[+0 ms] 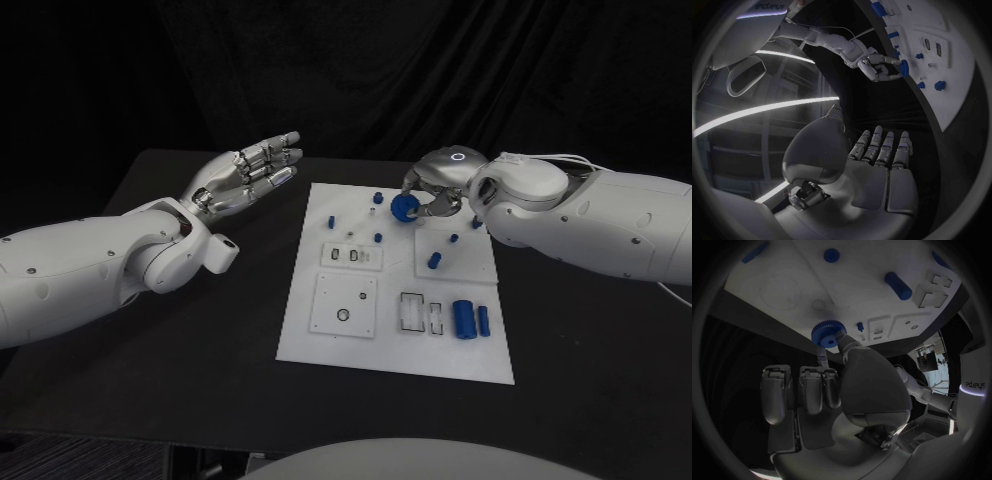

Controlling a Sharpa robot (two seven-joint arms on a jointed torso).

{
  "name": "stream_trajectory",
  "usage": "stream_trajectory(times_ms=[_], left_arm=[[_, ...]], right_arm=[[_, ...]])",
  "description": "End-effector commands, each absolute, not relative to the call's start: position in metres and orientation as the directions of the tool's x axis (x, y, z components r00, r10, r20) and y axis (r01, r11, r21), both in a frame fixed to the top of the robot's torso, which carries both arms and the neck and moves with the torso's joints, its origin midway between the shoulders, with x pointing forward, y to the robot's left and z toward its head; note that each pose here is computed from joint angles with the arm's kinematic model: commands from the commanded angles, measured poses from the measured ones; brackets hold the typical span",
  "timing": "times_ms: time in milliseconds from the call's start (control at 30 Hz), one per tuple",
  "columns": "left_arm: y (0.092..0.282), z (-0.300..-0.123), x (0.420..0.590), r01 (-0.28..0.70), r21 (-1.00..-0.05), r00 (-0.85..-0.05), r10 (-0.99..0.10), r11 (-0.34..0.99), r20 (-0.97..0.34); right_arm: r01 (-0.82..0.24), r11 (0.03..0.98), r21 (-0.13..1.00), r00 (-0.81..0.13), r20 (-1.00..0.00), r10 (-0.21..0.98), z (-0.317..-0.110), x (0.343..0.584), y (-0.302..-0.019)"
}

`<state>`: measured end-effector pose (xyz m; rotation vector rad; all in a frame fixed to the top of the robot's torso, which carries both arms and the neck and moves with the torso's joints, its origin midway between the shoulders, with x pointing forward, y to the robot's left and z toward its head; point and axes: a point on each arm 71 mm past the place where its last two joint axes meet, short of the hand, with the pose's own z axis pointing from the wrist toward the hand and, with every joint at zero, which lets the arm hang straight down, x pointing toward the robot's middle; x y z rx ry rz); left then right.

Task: Assemble the parts on the task board

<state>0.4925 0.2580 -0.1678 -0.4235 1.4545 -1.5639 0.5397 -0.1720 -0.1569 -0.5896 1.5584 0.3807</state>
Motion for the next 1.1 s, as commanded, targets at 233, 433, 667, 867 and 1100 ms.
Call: stream_trajectory(times_ms=[233, 433, 667, 867, 1100], left_arm=[[0.253, -0.167, 0.491, 0.410, -0.906, -0.530, -0.783, 0.100, -0.326], [0.253, -0.167, 0.491, 0.409, -0.907, -0.532, -0.782, 0.099, -0.326], [0.250, -0.167, 0.492, 0.409, -0.908, -0.537, -0.779, 0.096, -0.324], [0.250, -0.167, 0.492, 0.408, -0.908, -0.539, -0.777, 0.095, -0.324], [0.250, -0.167, 0.493, 0.408, -0.908, -0.539, -0.777, 0.095, -0.324]], right_arm=[[-0.609, 0.786, -0.103, -0.018, -0.989, -0.144, -0.156, 0.544, -0.146], [-0.618, 0.779, -0.107, -0.024, -0.988, -0.155, -0.157, 0.547, -0.135], [-0.620, 0.776, -0.114, -0.039, -0.984, -0.175, -0.159, 0.551, -0.125], [-0.620, 0.775, -0.118, -0.042, -0.982, -0.183, -0.160, 0.554, -0.120], [-0.616, 0.778, -0.121, -0.052, -0.980, -0.193, -0.163, 0.556, -0.118]])
